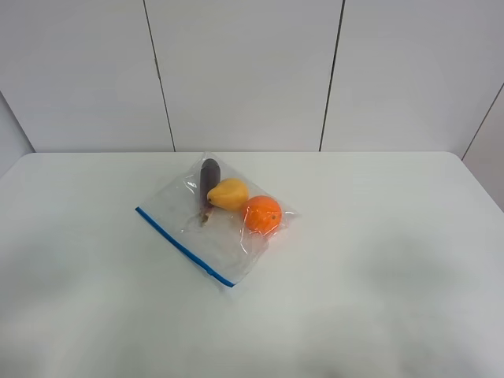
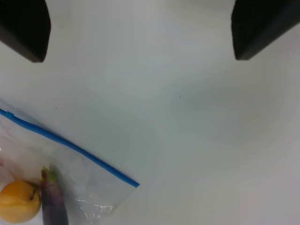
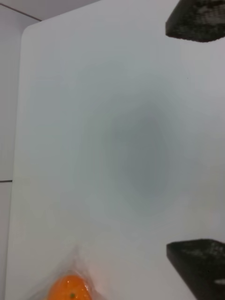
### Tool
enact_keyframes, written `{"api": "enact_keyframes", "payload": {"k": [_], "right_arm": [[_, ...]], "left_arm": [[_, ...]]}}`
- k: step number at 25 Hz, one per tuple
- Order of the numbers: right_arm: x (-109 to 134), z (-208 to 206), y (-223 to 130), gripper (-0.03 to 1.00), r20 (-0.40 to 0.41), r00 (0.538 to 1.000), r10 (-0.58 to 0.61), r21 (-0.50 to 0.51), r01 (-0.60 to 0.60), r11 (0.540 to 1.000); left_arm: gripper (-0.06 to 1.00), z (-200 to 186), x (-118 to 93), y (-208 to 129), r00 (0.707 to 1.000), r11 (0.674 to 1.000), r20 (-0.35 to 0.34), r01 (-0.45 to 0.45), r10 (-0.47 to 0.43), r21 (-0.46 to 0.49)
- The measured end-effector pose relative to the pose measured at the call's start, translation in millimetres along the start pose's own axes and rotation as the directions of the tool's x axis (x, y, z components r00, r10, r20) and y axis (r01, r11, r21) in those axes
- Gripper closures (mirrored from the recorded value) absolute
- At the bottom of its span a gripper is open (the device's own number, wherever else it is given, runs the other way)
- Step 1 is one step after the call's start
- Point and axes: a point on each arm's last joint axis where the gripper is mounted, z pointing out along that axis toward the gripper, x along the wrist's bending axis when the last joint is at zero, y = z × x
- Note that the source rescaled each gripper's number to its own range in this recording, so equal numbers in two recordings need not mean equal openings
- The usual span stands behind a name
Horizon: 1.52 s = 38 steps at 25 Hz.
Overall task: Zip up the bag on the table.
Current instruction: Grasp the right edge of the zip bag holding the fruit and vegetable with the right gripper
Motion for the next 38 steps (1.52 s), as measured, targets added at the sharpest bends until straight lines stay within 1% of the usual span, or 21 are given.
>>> {"api": "enact_keyframes", "payload": {"k": [15, 24, 31, 34, 38], "right_arm": [[0.0, 0.0, 0.0, -0.03, 0.000, 1.000, 0.000, 0.000, 0.000, 1.000], [2.2, -0.1, 0.1, -0.03, -0.024, 1.000, 0.015, 0.000, -0.015, 1.000], [2.2, -0.1, 0.1, -0.03, -0.024, 1.000, 0.015, 0.000, -0.015, 1.000], [2.0, -3.7, 3.4, -0.03, -0.024, 1.000, 0.015, -0.017, -0.015, 1.000], [2.4, -8.4, 10.0, -0.03, -0.032, 0.999, 0.030, -0.066, -0.032, 0.997]], "left_arm": [[-0.06, 0.0, -0.1, 0.0, 1.000, 1.000, 0.001, 0.000, 0.000, 0.000], [-0.06, 0.0, -0.1, 0.0, 1.000, 1.000, 0.001, 0.000, 0.000, 0.000], [-0.06, 0.0, -0.1, 0.0, 1.000, 1.000, 0.001, 0.000, 0.000, 0.000], [-0.06, 0.0, -0.1, 0.0, 1.000, 1.000, 0.001, 0.000, 0.000, 0.000], [-0.06, 0.0, -0.1, 0.0, 1.000, 1.000, 0.001, 0.000, 0.000, 0.000]]}}
